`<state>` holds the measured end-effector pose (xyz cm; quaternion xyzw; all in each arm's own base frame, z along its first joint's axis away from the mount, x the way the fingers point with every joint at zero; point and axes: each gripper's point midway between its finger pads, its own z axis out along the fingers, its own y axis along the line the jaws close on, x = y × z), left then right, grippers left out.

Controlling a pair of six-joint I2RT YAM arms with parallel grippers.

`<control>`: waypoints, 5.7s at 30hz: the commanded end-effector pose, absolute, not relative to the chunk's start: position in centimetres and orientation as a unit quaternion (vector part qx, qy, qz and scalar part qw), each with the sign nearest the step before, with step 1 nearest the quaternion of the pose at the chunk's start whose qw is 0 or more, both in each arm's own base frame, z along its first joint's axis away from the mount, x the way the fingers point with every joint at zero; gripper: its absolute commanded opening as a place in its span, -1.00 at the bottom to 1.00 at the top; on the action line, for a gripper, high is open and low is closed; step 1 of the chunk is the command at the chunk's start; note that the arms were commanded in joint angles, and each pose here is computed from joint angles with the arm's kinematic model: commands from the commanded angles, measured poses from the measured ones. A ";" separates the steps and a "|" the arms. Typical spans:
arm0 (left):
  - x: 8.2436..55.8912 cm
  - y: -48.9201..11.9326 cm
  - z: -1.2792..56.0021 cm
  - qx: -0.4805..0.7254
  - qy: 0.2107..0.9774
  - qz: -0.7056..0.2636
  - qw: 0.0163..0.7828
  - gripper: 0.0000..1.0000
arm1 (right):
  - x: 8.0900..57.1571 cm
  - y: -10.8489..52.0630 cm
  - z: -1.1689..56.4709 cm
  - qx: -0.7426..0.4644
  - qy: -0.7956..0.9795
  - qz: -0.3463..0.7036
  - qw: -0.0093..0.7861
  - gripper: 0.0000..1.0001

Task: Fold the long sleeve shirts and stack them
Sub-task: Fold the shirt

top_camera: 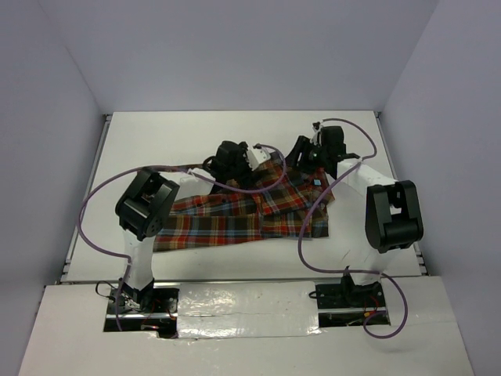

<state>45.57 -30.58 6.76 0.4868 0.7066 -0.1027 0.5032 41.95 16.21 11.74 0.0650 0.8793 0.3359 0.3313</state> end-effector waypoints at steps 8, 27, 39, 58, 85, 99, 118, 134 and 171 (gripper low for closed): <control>45.7 -28.1 12.7 0.359 0.811 -0.118 0.447 0.99 | 35.7 12.4 10.0 0.105 0.915 0.240 0.307 0.15; 38.5 -28.9 11.2 0.388 0.822 -0.184 0.374 0.80 | 34.2 11.6 5.1 0.072 0.937 0.215 0.265 0.17; 35.8 -34.5 9.3 0.530 0.730 -0.263 0.342 0.59 | 37.7 12.5 7.0 0.001 0.928 0.224 0.299 0.13; 36.9 -36.1 7.8 0.541 0.723 -0.257 0.345 0.03 | 38.5 14.3 5.7 -0.014 0.924 0.268 0.273 -0.25; 36.8 -36.4 6.4 0.550 0.721 -0.257 0.336 -0.22 | 37.9 14.8 8.8 -0.033 0.908 0.288 0.301 -1.00; 36.0 -36.7 12.0 0.552 0.715 -0.280 0.325 -1.00 | 35.0 13.8 13.9 -0.039 0.897 0.277 0.343 -1.00; 26.0 -36.4 20.1 0.596 0.661 -0.343 0.300 -1.00 | 24.9 13.2 17.9 -0.038 0.874 0.307 0.373 -1.00; 31.9 -35.3 18.7 0.477 0.752 -0.323 0.320 -1.00 | 29.6 13.2 16.1 -0.005 0.910 0.279 0.307 -1.00; 48.6 -32.5 7.9 0.406 0.792 -0.214 0.404 -1.00 | 43.5 13.9 14.4 0.045 0.894 0.252 0.367 -0.08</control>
